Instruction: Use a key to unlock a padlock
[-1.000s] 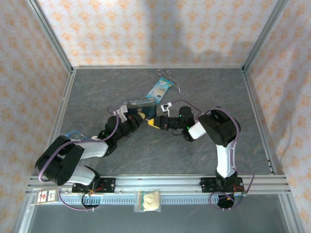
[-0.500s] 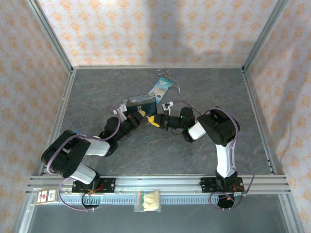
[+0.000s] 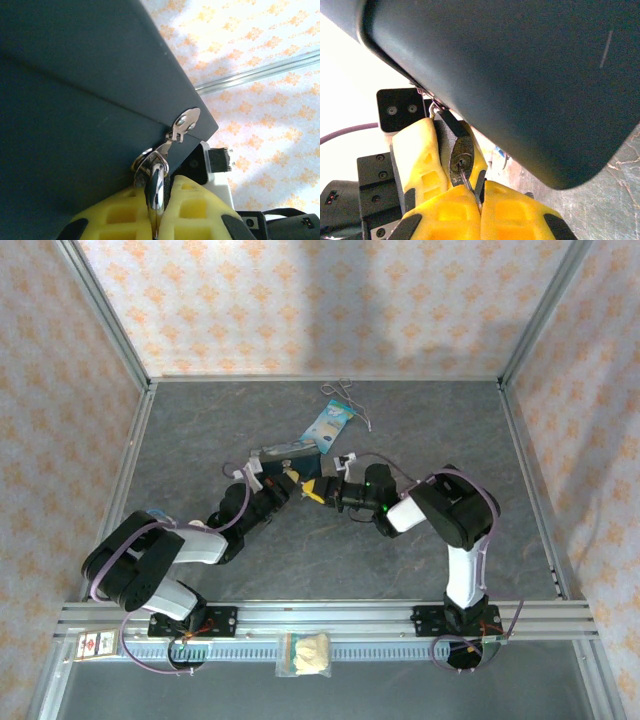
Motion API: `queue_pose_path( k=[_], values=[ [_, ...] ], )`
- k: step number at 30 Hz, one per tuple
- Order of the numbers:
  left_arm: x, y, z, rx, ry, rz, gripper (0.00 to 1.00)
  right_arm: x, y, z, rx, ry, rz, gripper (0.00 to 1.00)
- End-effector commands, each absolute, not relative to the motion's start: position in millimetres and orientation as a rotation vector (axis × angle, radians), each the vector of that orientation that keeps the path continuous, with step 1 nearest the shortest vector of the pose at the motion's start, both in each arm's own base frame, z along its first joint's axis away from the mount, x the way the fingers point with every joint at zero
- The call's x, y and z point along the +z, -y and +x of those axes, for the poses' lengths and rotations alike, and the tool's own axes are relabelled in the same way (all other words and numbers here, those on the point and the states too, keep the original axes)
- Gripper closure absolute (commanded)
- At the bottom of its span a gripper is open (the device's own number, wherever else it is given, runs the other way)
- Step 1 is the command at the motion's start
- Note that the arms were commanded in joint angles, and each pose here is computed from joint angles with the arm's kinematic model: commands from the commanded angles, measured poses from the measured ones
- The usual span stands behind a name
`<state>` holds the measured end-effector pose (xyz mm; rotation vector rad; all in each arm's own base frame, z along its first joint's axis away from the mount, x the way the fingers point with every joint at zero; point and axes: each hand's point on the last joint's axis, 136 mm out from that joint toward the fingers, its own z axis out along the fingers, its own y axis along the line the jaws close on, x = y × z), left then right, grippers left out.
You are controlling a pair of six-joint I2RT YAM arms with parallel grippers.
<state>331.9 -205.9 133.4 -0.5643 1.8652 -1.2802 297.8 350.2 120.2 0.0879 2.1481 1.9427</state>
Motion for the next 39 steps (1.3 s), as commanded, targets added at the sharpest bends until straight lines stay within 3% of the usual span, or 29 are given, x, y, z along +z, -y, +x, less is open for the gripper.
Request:
queue_pose_path(
  k=[1,9,18,23,31,39],
  values=[
    [164,259,300,-1.499,-1.885,-0.279,1.0,149,-359,331,1.829,-2.012,0.068,1.0],
    [175,256,296,-1.54,-1.841,-0.247,1.0,142,-353,329,1.824,-2.025,-0.049,1.0],
    [185,251,297,-1.545,-1.827,-0.174,1.0,146,-343,328,1.83,-2.019,-0.15,0.81],
    [181,245,301,-1.51,-1.837,-0.21,1.0,146,-334,329,1.81,-2.019,-0.13,0.86],
    [172,227,314,-1.405,-1.861,-0.321,1.0,144,-325,323,1.76,-2.039,-0.131,0.64],
    [168,227,319,-1.379,-1.884,-0.341,1.0,149,-324,321,1.777,-2.02,-0.132,0.61]
  ],
)
